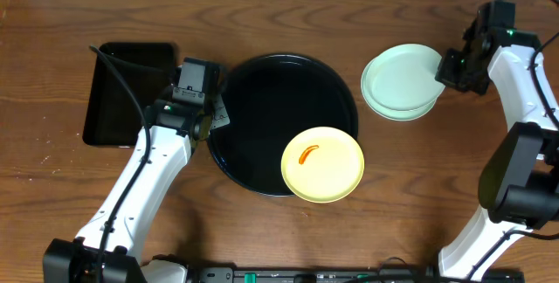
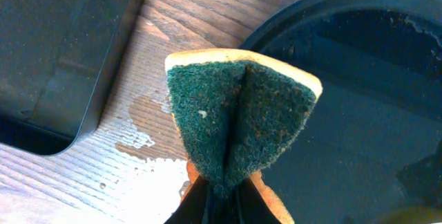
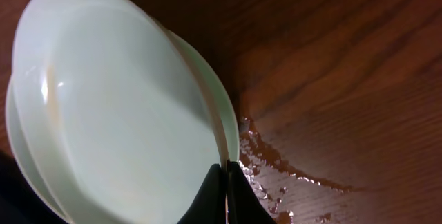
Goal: Clean dirty plates on tray and stack at the side
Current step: 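Move the right gripper to the yellow plate on the tray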
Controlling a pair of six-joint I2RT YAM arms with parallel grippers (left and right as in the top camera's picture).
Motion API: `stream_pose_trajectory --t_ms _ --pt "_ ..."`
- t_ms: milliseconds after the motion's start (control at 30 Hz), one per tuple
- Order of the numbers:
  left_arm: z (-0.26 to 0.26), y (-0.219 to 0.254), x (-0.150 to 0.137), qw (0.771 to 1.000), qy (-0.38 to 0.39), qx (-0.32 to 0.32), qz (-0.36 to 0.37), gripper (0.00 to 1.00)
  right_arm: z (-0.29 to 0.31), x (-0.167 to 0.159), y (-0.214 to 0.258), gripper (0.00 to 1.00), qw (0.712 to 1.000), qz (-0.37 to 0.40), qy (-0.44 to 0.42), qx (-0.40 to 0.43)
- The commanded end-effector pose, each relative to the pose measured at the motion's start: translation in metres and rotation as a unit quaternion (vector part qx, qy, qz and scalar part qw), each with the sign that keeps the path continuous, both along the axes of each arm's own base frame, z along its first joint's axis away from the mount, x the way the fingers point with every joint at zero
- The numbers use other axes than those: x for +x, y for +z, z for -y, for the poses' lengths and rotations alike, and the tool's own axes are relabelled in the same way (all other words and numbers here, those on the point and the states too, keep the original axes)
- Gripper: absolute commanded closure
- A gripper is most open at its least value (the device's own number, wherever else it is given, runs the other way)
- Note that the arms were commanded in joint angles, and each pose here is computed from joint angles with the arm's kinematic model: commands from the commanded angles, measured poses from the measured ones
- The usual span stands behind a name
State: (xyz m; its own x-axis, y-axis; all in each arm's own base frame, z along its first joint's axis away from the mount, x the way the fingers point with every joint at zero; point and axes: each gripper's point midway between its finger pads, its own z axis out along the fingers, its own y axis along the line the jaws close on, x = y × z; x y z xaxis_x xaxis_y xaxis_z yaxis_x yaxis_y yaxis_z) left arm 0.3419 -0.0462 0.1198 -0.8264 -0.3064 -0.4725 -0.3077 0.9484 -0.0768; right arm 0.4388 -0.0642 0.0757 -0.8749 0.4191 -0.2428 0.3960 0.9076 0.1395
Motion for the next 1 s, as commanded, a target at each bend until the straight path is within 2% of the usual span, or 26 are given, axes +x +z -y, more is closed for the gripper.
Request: stream_pose_trajectory --t_ms 0,33,67,233,300,500,633,700,800,967 --pt "0.000 -0.006 -0.002 1.000 0.003 -0.001 -0.009 0.92 -0.002 0.000 -0.002 0.68 1.000 0.002 -0.001 0.005" --pt "0.000 -0.007 -0.002 1.000 0.003 -0.001 -0.010 0.92 -0.004 0.000 -0.002 0.57 1.000 0.002 0.001 0.009" --pt "0.000 -0.008 -0.002 1.000 0.003 0.000 -0.012 0.92 -0.007 0.000 -0.002 0.53 1.000 0.003 0.004 0.013" --pt "0.000 -0.015 -0.002 1.000 0.003 0.002 -0.023 0.91 -0.028 -0.003 -0.002 0.51 0.999 -0.005 0.024 0.047" --pt "0.000 -0.019 -0.003 1.000 0.003 0.003 -0.029 0.91 -0.044 -0.007 -0.002 0.47 0.996 -0.011 0.043 0.074" --pt "0.009 -0.022 0.000 0.999 -0.006 -0.018 -0.029 0.91 -0.125 -0.030 0.012 0.43 0.964 -0.026 0.176 0.199" --pt "0.012 -0.019 0.007 1.000 -0.009 -0.027 -0.014 0.92 -0.162 -0.049 0.007 0.40 0.955 -0.061 0.227 0.181" --pt "0.013 -0.019 0.007 0.999 -0.010 -0.028 -0.014 0.92 -0.179 -0.061 0.003 0.42 0.955 -0.086 0.235 0.159" --pt "0.014 -0.019 0.007 0.999 -0.011 -0.030 -0.015 0.92 -0.191 -0.076 -0.004 0.52 0.963 -0.126 0.212 0.111" --pt "0.014 -0.019 0.007 0.999 -0.012 -0.031 -0.015 0.92 -0.185 -0.100 -0.011 0.53 0.976 -0.177 0.126 0.000"
